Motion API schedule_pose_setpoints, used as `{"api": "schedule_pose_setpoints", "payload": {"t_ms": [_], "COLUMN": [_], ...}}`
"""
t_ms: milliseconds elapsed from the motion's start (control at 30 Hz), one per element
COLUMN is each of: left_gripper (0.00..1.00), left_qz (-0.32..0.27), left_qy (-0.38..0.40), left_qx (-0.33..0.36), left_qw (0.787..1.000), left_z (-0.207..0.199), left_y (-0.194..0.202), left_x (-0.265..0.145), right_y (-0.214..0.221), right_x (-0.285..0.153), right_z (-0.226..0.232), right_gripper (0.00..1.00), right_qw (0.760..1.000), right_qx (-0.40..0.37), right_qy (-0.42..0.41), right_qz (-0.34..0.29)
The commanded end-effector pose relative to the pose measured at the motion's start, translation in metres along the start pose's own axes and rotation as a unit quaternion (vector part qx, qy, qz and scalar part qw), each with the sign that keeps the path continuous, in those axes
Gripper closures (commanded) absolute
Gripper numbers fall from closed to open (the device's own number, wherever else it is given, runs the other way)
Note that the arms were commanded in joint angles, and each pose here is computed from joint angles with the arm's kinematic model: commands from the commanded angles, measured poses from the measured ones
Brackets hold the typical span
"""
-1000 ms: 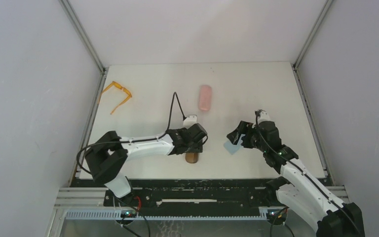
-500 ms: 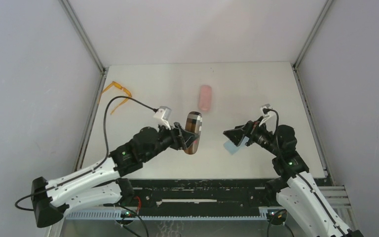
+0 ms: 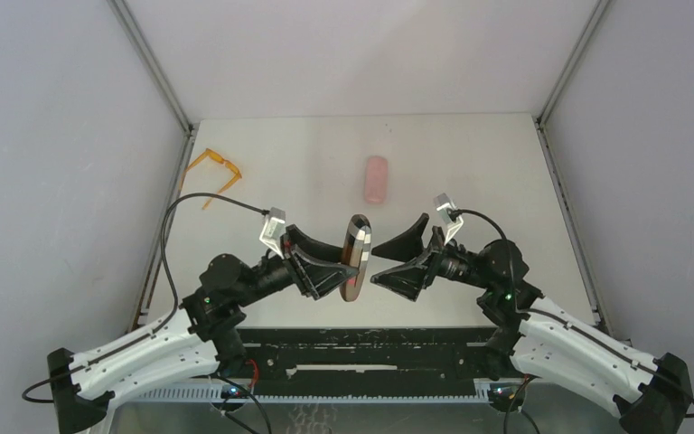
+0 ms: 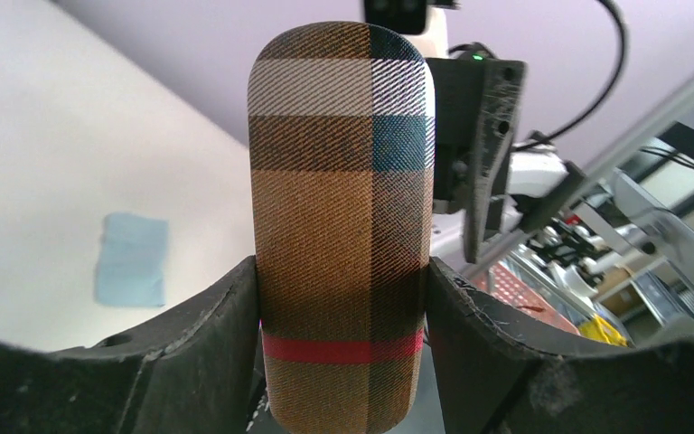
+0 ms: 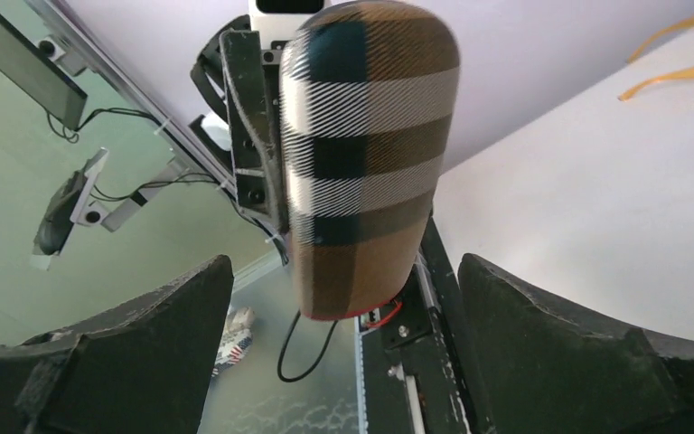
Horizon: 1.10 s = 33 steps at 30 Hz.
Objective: Organize the sunglasses
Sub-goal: Open the sunglasses case.
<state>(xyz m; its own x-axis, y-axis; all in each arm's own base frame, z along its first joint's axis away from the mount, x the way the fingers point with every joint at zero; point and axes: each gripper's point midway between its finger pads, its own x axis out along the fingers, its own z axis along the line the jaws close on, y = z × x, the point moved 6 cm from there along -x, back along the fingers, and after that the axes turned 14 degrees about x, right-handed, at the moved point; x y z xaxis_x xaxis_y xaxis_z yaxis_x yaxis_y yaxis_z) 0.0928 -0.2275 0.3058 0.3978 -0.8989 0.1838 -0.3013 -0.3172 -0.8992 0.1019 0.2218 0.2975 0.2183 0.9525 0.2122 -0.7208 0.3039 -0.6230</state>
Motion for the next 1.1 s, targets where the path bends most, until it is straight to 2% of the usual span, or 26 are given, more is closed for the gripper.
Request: {"api": "schedule_pose_setpoints", "payload": {"t_ms": [0,300,633,867,1067], "left_gripper": [1.0,1.0,1.0,1.0,1.0], "left_qz": [-0.049,-0.045,-0.044,-0.049,-0.023], "left_qy": [0.111,0.138,0.145,0.118,0.045], "left_qx": [0.011,0.01,0.007,0.011,0.037], "left_qw": [0.993,0.989,0.989,0.992,0.998], "left_z": [-0.031,-0.039,-0.043,-0.038,-0.022], "left_y": [-0.022,-0.022,-0.026,-0.028,-0.027], "left_x": [-0.002,-0.002,0.001,0.0,0.002], "right_y": [-0.023,-0.025,-0.015,-0.015,-0.022], "right_x": [0.014,0.017,0.024,0.022,0.015], "right_z": [0.037,0.052,0.053,0.045,0.034], "right_gripper": [0.07,0.14,0.22,0.49,0.63], "right_qw": [0.996,0.993,0.993,0.996,0.997], "right_qx": [-0.035,-0.044,-0.035,-0.036,-0.044], "right_qy": [-0.068,-0.095,-0.111,-0.077,-0.012], "right_qz": [-0.05,-0.061,-0.027,-0.035,-0.069]}}
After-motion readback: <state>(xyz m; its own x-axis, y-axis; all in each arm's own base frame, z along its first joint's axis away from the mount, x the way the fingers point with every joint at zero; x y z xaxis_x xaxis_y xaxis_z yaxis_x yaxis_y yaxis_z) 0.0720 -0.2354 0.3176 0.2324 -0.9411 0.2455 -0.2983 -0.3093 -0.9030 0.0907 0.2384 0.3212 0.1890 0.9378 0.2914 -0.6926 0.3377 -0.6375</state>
